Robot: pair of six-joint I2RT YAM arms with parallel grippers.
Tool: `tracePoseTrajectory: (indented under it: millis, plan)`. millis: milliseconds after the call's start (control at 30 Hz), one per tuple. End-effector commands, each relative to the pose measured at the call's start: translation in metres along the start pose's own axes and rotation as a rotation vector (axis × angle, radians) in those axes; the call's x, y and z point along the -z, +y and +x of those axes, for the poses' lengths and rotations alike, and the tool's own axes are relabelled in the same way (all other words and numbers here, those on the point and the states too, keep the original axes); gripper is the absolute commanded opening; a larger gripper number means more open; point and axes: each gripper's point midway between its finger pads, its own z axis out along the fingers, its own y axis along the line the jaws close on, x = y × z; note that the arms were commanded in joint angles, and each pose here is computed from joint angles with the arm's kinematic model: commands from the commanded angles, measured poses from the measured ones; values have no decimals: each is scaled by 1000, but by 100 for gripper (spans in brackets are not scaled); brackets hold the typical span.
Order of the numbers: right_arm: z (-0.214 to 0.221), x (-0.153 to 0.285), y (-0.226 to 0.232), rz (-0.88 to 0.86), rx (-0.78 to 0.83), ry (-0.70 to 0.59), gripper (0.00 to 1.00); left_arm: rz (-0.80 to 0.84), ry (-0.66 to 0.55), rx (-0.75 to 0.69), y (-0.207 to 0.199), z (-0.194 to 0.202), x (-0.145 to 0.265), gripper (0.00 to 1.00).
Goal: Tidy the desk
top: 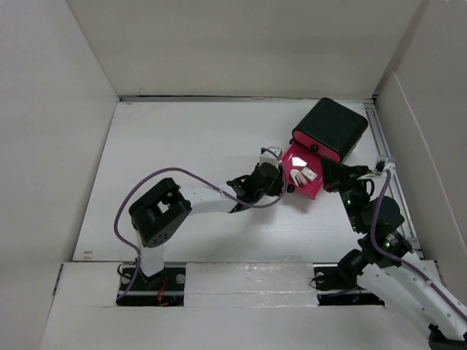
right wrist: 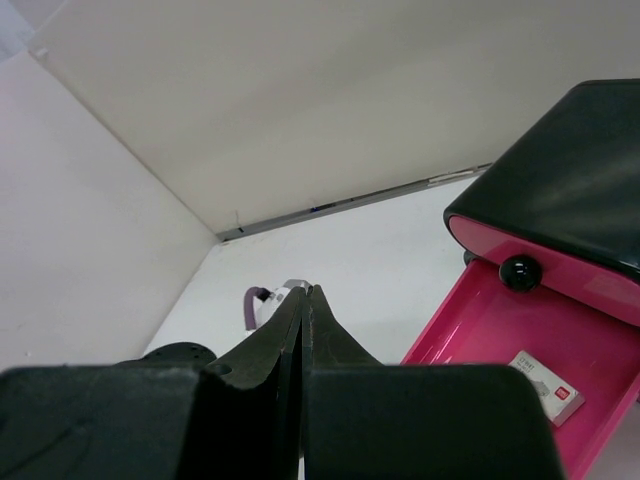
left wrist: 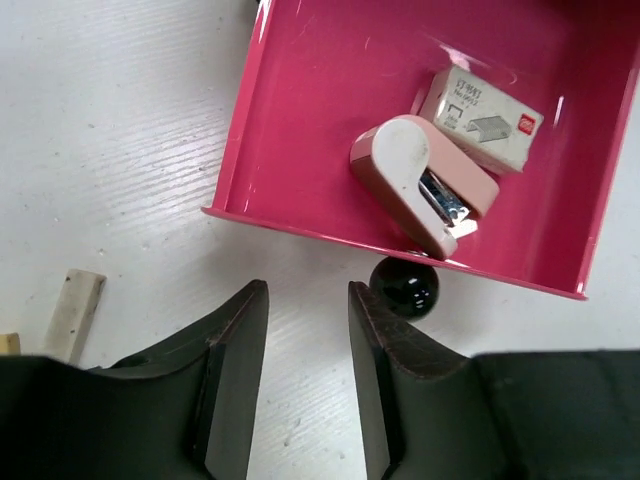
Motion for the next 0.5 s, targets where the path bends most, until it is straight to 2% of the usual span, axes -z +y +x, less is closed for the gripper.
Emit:
tracePoseTrajectory:
  millis: [0, 67, 200, 333, 467]
  plan:
    - [-11, -2, 11, -41, -17, -35, 0, 38, -78, 56, -11, -29, 19, 33]
    - [-11, -2, 11, -40, -18, -37, 0, 52, -83, 59, -11, -28, 23, 26]
    - [-11, -2, 11, -41, -20, -36, 0, 171, -55, 31, -28, -20, 28, 25]
    - [-10, -3, 12, -43, -18, -32, 0, 249, -8, -35, -47, -5, 25, 43]
    - [-9, -3, 11, -42, -16, -30, 0, 244, -3, -73, -57, -2, 18, 50]
